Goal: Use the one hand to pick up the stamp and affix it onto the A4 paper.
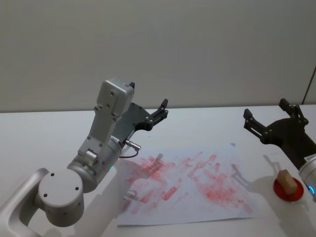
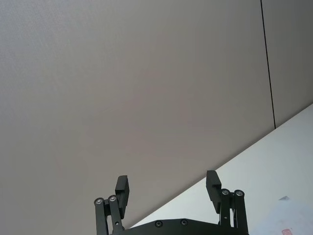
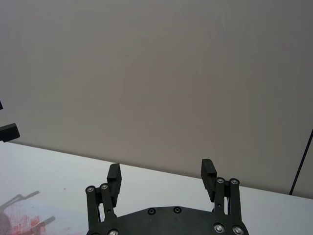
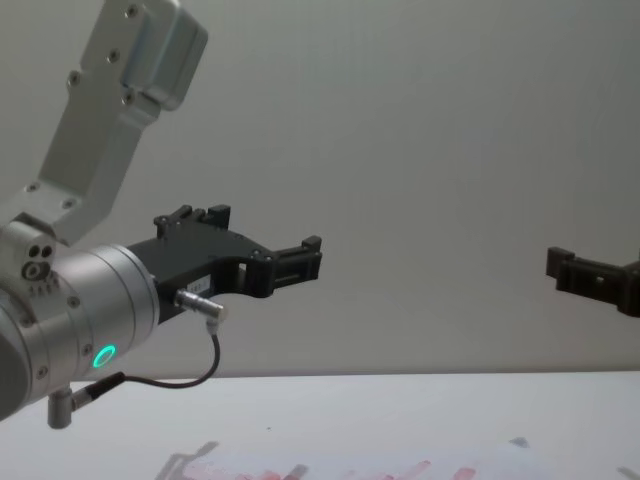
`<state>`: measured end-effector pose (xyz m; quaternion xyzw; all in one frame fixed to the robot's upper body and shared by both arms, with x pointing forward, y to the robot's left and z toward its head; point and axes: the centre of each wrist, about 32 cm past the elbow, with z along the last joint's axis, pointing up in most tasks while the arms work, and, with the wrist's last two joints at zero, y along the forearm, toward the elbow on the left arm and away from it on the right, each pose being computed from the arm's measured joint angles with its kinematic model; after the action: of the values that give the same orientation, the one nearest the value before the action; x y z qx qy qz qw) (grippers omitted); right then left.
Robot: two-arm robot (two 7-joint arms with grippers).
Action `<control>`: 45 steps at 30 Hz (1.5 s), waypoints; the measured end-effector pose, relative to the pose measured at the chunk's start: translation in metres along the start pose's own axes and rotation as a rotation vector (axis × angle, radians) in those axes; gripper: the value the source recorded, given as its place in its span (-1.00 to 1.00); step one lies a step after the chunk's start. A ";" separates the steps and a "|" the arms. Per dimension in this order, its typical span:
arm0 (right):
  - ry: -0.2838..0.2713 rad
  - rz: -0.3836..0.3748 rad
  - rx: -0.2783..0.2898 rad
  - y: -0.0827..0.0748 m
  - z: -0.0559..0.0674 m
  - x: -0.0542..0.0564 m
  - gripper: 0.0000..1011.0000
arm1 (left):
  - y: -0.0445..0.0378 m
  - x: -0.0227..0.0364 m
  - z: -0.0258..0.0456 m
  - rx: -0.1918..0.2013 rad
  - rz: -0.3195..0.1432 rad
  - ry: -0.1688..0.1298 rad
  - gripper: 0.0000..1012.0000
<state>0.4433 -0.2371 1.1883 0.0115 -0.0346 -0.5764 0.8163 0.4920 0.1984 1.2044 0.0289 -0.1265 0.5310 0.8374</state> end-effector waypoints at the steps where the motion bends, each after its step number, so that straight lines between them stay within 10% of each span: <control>1: 0.000 0.000 0.000 0.000 0.000 0.000 0.98 | 0.0000 0.0000 0.0000 0.000 0.000 0.000 0.98; 45: -0.001 -0.001 0.001 0.000 0.000 0.001 0.98 | 0.0000 0.0000 0.0000 0.000 0.000 0.000 0.98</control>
<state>0.4431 -0.2378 1.1885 0.0114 -0.0352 -0.5770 0.8159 0.4920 0.1984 1.2044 0.0289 -0.1265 0.5310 0.8374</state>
